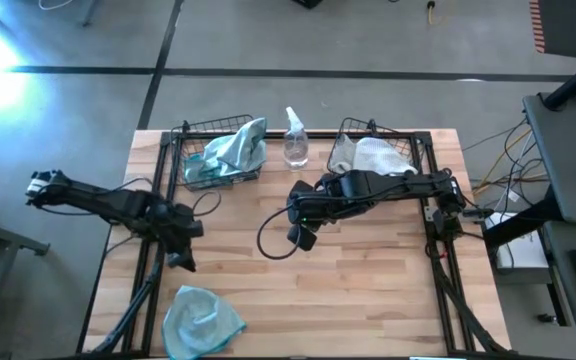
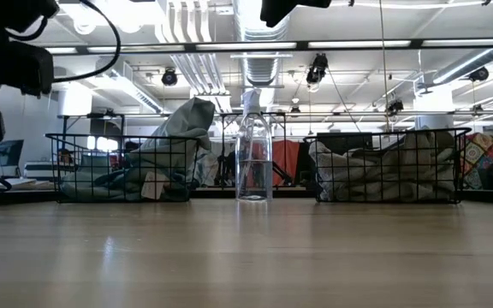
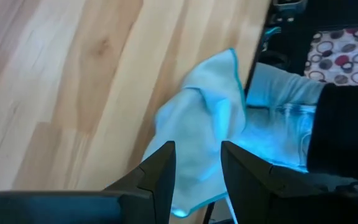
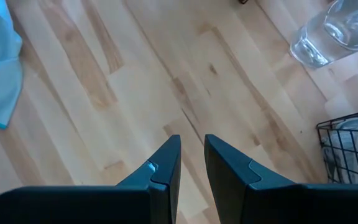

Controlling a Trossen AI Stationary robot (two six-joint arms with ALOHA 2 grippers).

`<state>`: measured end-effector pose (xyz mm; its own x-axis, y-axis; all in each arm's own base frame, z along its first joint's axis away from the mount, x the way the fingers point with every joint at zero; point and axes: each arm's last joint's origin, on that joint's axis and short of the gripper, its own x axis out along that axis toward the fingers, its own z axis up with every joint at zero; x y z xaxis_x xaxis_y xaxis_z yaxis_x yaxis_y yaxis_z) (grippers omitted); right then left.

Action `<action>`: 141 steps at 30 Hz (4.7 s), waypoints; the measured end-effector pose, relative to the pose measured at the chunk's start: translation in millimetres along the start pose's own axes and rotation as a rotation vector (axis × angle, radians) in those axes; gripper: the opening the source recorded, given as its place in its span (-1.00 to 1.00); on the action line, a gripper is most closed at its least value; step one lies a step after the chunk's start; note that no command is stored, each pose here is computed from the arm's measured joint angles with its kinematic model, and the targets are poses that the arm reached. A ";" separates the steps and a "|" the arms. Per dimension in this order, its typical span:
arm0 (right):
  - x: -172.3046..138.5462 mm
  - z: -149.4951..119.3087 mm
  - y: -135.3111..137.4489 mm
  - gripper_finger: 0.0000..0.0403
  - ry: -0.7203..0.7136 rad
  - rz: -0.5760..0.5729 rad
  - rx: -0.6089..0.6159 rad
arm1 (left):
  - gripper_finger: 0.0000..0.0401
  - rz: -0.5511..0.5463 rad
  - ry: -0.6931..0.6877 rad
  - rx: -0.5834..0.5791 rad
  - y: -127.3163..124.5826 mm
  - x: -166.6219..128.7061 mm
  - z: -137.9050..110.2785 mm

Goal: Sort microfiber towel by color & place in baskets
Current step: Put the blue microfiber towel into the left black wire basket

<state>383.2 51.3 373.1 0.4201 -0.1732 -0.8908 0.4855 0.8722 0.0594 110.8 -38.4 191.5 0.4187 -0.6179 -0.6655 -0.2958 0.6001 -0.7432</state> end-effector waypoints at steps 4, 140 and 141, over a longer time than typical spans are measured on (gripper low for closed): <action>0.2 0.0 0.0 -0.67 0.000 -0.001 -0.006 | -0.43 0.028 0.016 -0.032 0.5 4.2 1.0; -3.1 -13.3 -11.7 -0.67 0.160 -0.064 -0.533 | -1.00 0.967 -0.479 0.541 -286.2 -2.1 125.4; -3.9 -13.3 -12.0 -0.67 0.158 -0.063 -0.533 | -1.00 0.973 -0.488 0.552 -286.2 -7.9 127.4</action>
<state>365.6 47.6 369.8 0.2625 -0.1976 -0.9445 0.0336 0.9801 -0.1957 301.5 -140.5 418.2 0.5396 0.3937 -0.7442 -0.3104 0.9147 0.2589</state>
